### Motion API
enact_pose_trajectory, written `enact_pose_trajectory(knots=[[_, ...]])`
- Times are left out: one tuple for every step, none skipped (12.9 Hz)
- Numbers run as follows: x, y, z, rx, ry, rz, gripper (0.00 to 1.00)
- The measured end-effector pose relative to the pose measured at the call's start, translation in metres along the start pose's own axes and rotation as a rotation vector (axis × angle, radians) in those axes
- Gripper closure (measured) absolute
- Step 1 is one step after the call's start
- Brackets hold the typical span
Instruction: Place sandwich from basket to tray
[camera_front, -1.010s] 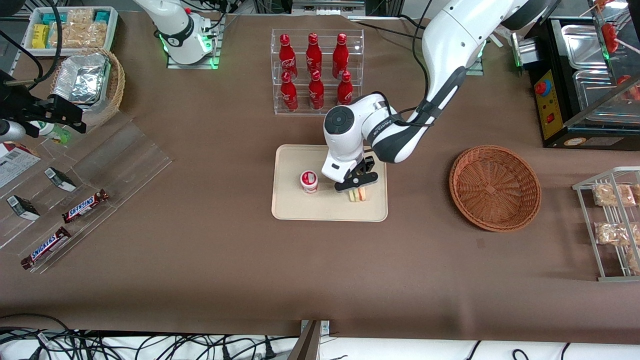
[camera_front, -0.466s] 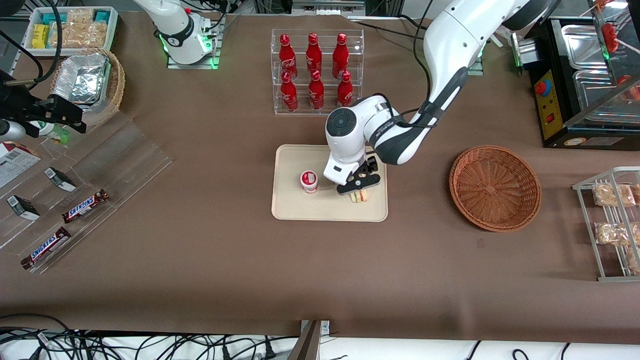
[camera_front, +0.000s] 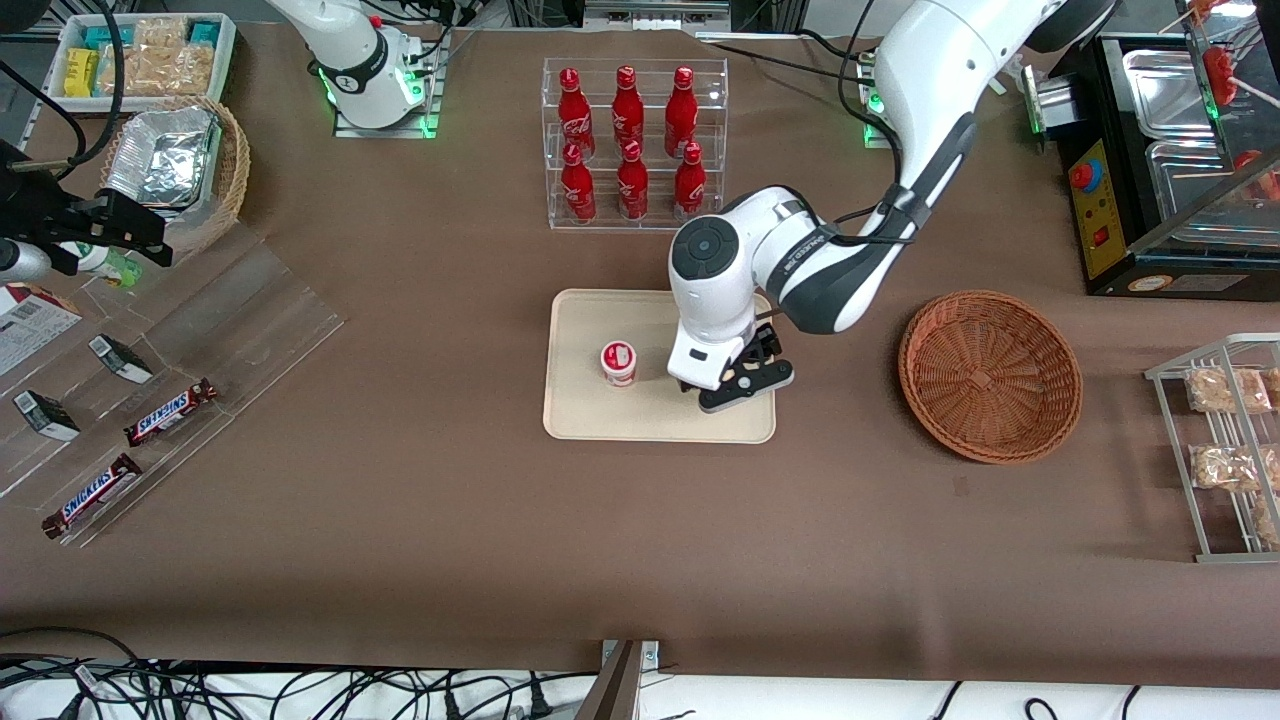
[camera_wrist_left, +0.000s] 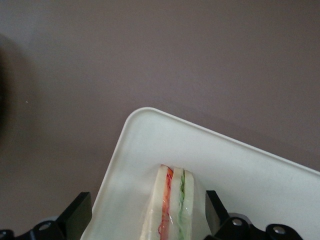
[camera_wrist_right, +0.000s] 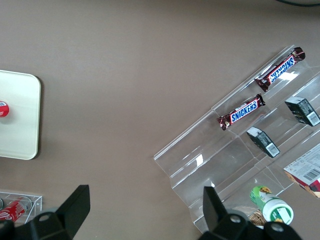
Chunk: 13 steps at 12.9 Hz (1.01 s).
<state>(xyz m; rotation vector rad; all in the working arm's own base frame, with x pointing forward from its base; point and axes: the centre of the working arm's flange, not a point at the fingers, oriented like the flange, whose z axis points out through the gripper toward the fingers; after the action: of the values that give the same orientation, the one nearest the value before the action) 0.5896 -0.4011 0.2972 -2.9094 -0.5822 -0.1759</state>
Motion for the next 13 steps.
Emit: enact_pose_trajectory(knots=[[0.012, -0.010, -0.009, 0.011, 0.003, -0.019, 0.00], [0.024, -0.021, -0.021, 0.019, 0.001, -0.035, 0.00], [0.037, -0.034, -0.035, 0.017, -0.013, -0.041, 0.00], [0.051, -0.048, -0.051, 0.005, -0.030, -0.036, 0.00], [0.066, -0.065, -0.066, -0.008, -0.048, -0.022, 0.00], [0.081, -0.084, -0.079, -0.015, -0.065, -0.002, 0.00], [0.093, -0.101, -0.088, -0.016, -0.080, 0.020, 0.00], [0.104, -0.117, -0.095, -0.016, -0.092, 0.042, 0.00], [0.114, -0.132, -0.099, -0.014, -0.105, 0.065, 0.00], [0.124, -0.147, -0.103, -0.015, -0.118, 0.092, 0.00], [0.134, -0.164, -0.106, -0.015, -0.133, 0.117, 0.00], [0.146, -0.183, -0.108, -0.014, -0.146, 0.138, 0.00], [0.158, -0.203, -0.112, -0.020, -0.159, 0.158, 0.00]])
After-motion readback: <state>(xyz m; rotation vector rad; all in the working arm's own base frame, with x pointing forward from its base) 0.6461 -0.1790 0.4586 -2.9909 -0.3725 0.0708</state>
